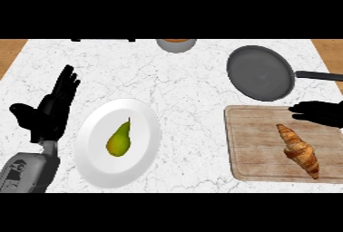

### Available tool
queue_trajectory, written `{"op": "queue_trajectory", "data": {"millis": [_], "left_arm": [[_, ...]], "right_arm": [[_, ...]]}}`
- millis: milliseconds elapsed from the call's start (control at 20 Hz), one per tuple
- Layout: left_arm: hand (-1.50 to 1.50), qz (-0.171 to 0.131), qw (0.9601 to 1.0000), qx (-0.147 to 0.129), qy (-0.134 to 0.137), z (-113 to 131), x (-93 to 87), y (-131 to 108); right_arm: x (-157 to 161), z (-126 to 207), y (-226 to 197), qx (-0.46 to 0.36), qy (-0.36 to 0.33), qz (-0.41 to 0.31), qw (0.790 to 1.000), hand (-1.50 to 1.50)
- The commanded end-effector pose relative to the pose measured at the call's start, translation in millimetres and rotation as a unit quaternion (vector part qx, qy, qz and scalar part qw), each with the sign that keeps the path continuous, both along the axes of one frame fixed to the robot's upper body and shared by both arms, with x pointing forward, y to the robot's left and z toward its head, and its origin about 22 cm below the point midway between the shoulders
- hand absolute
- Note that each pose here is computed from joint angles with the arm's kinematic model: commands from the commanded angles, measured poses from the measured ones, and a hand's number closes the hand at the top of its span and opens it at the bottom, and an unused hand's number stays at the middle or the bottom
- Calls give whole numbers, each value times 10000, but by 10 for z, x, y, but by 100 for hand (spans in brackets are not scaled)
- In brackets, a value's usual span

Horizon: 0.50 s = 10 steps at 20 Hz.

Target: Pick the croissant from the cutting board and place it in the pan

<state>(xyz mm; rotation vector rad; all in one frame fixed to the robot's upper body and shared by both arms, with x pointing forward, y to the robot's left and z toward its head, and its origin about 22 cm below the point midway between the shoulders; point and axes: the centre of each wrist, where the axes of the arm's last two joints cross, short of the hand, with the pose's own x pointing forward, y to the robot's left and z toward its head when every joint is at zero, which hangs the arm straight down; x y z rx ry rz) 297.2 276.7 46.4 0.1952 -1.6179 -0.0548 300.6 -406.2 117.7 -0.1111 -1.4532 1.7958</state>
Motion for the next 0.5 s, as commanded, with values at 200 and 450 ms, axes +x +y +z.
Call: {"op": "queue_trajectory", "data": {"millis": [200, 450], "left_arm": [[0, 60, 10000, 51, -60, 162, 50, -165], [0, 148, 9999, -57, 20, 20, 25, -86]], "right_arm": [[-62, -190, 211, -678, -118, 356, 9970, -150], [-115, -66, 221, -999, -85, 294, 9945, -150]]}}
